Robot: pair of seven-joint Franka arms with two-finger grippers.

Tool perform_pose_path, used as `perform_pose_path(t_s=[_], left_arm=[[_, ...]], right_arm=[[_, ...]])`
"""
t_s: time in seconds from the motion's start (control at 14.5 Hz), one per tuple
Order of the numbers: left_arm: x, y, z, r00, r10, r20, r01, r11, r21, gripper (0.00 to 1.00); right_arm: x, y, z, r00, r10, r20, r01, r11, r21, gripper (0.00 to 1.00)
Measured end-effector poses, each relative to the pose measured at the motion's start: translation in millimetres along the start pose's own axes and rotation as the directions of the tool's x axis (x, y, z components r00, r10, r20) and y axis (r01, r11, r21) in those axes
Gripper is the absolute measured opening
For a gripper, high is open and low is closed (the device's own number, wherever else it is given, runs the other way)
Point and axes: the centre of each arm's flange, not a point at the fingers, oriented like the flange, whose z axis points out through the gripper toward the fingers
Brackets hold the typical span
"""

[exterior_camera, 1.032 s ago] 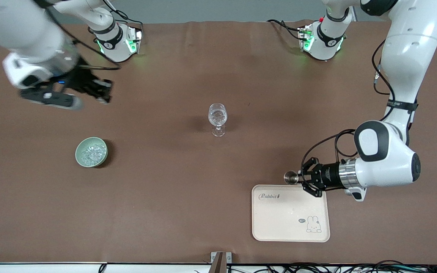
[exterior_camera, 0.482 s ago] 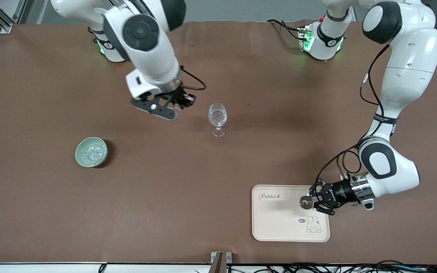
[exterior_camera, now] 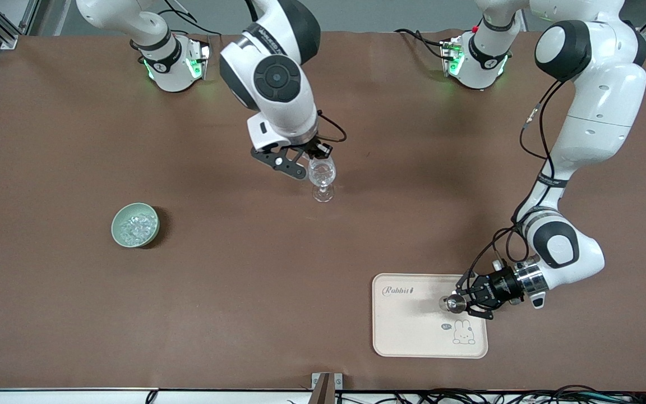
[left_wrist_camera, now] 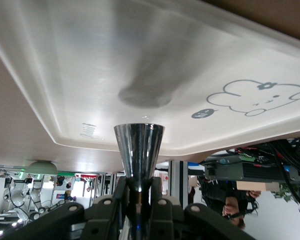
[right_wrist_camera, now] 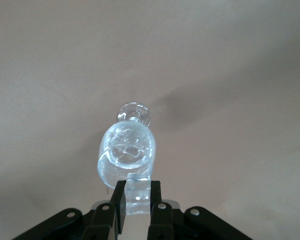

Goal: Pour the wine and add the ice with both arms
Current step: 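Open the right gripper over the glass while the left gripper lowers the jigger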

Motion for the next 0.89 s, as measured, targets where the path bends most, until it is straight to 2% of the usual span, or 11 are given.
perform_pose_path(t_s=[0.28,0.55,0.69,0.89], left_arm=[[12.7,-3.0,6.1,0.999,0.02,0.038,-0.02,1.0,-0.02,0.22],[18.7,-5.6,10.4,0.999,0.02,0.042,-0.019,1.0,-0.018,0.21],[18.8,-5.7,10.7,0.999,0.02,0.043,-0.019,1.0,-0.017,0.34],[15.5,-3.3,9.5,0.999,0.026,0.047,-0.025,0.999,-0.022,0.64]], right_arm=[[-7.5,-13.1,28.4,1.0,0.015,-0.005,-0.015,1.0,-0.005,0.23],[-7.5,-14.6,31.9,1.0,0.017,-0.004,-0.017,1.0,-0.008,0.23],[-7.2,-14.7,31.2,1.0,0.017,-0.005,-0.017,1.0,-0.006,0.23],[-7.2,-14.7,31.1,1.0,0.017,-0.004,-0.017,1.0,-0.006,0.23]])
